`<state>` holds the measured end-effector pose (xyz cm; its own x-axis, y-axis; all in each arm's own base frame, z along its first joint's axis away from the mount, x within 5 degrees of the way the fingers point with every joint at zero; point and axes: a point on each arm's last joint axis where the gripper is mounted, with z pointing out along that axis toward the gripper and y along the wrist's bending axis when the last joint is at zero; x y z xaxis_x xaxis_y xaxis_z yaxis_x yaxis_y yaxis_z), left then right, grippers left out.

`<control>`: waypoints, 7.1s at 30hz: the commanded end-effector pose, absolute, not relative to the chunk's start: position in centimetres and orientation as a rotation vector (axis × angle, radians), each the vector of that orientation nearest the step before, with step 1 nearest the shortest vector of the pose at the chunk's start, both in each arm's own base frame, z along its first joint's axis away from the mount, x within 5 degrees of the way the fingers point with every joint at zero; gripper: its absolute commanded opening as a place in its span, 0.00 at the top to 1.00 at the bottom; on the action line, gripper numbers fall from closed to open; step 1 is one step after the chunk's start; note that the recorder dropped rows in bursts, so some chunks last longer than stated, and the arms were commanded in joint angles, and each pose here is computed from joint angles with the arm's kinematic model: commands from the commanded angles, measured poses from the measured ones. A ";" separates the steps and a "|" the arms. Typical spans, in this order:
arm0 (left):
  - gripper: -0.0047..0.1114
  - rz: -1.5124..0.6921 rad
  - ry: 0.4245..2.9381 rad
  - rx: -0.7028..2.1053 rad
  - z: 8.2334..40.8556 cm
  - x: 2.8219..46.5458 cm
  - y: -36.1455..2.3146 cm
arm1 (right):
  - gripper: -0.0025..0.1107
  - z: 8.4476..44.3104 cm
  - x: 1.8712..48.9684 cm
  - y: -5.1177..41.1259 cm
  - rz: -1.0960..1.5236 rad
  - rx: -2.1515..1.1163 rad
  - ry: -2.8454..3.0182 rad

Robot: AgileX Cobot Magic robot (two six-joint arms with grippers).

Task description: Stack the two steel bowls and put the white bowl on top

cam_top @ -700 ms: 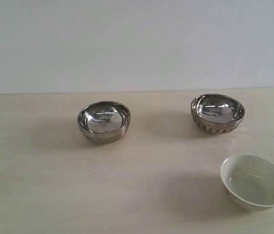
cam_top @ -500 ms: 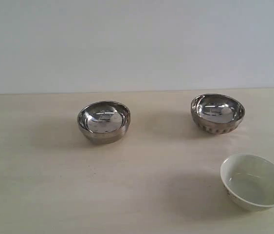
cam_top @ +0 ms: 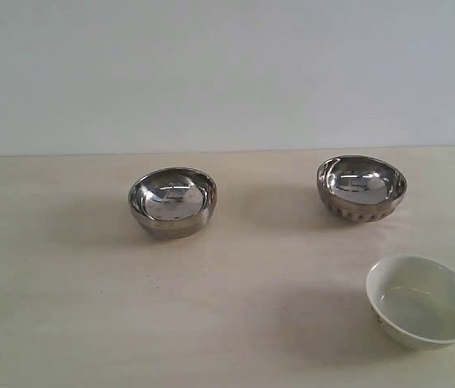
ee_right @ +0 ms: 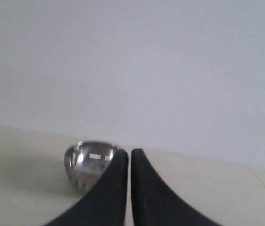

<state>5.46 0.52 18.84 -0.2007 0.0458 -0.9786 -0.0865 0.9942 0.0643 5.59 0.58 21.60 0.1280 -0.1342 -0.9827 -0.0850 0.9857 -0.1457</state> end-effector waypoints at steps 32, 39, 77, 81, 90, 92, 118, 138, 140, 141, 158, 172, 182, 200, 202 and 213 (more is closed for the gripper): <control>0.92 0.109 1.769 -0.042 18.7 5.4 0.5 | 0.96 41.8 3.6 0.5 0.252 0.019 1.029; 0.92 0.109 1.769 -0.042 18.7 5.4 0.5 | 0.48 44.4 9.1 0.9 0.295 0.077 1.203; 0.92 0.109 1.769 -0.042 18.7 5.4 0.5 | 0.05 29.2 35.7 21.6 0.553 -0.232 1.986; 0.92 0.109 1.769 -0.042 18.7 5.4 0.5 | 0.05 27.5 36.9 23.0 0.554 -0.246 2.012; 0.92 0.109 1.769 -0.042 18.7 5.4 0.5 | 0.05 23.9 39.2 25.1 0.610 -0.201 2.030; 0.92 0.109 1.769 -0.042 18.7 5.4 0.5 | 0.05 23.4 39.3 25.8 0.625 -0.211 2.022; 0.92 0.109 1.769 -0.042 18.7 5.4 0.5 | 0.05 11.7 41.4 28.4 0.617 -0.156 2.225; 0.92 0.109 1.769 -0.042 18.7 5.4 0.5 | 0.85 11.4 41.3 28.4 0.610 -0.153 2.240; 0.92 0.109 1.769 -0.042 18.7 5.4 0.5 | 0.98 11.4 41.3 28.3 0.606 -0.153 2.245; 0.92 0.109 1.769 -0.042 18.7 5.4 0.5 | 0.98 11.3 41.3 28.3 0.606 -0.146 2.252; 0.92 0.109 1.769 -0.042 18.7 5.4 0.5 | 0.98 18.2 40.1 27.0 0.493 -0.217 2.290; 0.92 0.109 1.769 -0.042 18.7 5.4 0.5 | 0.98 20.1 39.1 22.1 0.213 -0.280 2.549; 0.92 0.109 1.769 -0.042 18.7 5.4 0.5 | 0.98 18.6 36.2 20.4 0.282 -0.283 2.516; 0.92 0.109 1.769 -0.042 18.7 5.4 0.5 | 0.98 15.6 34.4 18.6 0.330 -0.226 2.488; 0.92 0.109 1.769 -0.042 18.7 5.4 0.5 | 0.98 15.6 34.4 18.6 0.330 -0.226 2.488; 0.92 0.109 1.769 -0.042 18.7 5.4 0.5 | 0.98 15.5 34.3 18.5 0.322 -0.225 2.505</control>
<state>5.46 0.52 18.84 -0.2007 0.0458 -0.9786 -0.0865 0.9942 0.0643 34.25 18.64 14.78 -0.8166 -0.0994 -0.5685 -0.2352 0.9569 0.1704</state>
